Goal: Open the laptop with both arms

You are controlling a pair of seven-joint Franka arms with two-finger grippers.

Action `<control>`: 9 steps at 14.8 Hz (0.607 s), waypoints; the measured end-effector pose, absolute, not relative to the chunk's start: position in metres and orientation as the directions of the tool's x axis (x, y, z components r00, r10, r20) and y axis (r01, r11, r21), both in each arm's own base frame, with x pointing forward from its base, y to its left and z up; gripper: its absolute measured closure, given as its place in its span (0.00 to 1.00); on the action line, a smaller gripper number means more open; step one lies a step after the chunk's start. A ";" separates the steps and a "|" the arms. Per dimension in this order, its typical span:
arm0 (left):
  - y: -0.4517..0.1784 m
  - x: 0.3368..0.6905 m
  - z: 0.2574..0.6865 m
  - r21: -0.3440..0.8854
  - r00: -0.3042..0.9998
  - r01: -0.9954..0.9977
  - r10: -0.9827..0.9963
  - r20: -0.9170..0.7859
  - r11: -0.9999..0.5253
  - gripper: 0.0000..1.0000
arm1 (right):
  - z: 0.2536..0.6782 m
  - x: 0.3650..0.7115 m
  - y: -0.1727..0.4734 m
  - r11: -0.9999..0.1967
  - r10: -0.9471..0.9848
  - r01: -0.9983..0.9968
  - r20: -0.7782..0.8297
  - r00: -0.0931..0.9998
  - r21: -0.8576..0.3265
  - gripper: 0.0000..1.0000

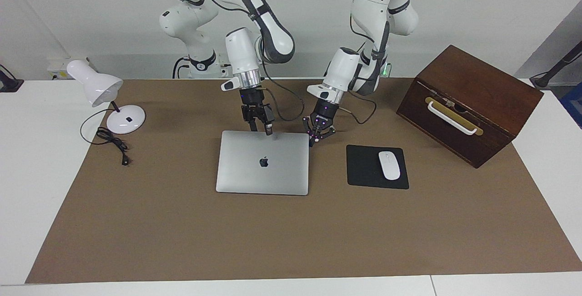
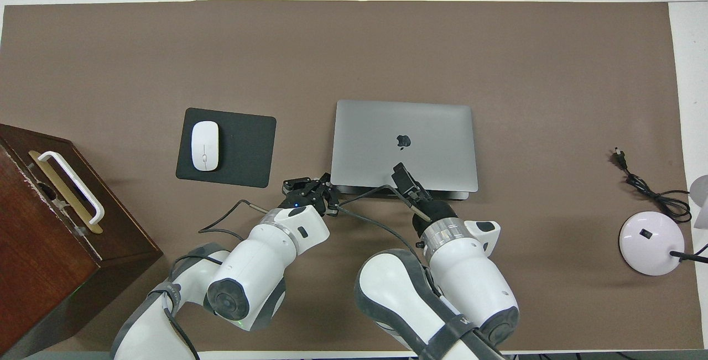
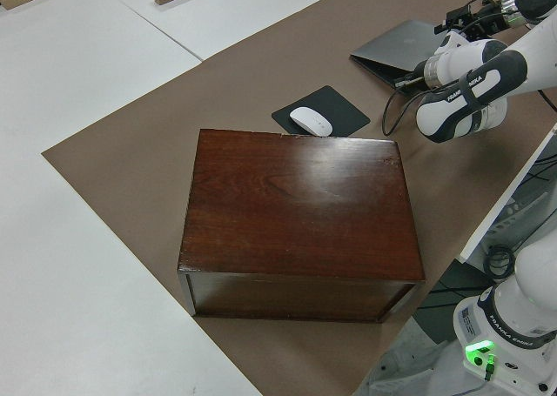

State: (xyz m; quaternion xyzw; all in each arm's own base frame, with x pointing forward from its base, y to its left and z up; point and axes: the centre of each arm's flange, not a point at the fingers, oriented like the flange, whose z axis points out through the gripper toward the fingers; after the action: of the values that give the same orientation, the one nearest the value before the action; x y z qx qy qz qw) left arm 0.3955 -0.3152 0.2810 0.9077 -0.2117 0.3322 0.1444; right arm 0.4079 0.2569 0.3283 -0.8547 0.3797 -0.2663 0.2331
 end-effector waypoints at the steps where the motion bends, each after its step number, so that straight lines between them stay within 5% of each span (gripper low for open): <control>1: -0.315 0.396 0.282 0.122 0.688 -0.480 -0.287 0.666 -0.869 0.99 | 0.328 0.408 0.257 -0.603 -0.773 -0.525 0.278 0.570 -0.601 0.00; 9: -0.315 0.396 0.284 0.083 0.657 -0.520 -0.336 0.675 -0.850 0.99 | 0.328 0.408 0.257 -0.605 -0.772 -0.524 0.279 0.571 -0.600 0.00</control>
State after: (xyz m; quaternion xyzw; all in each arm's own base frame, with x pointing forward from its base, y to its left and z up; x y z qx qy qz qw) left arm 0.3963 -0.3155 0.2840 0.9001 -0.2376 0.3390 0.1357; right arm 0.4080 0.2570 0.3280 -0.8552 0.3788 -0.2664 0.2327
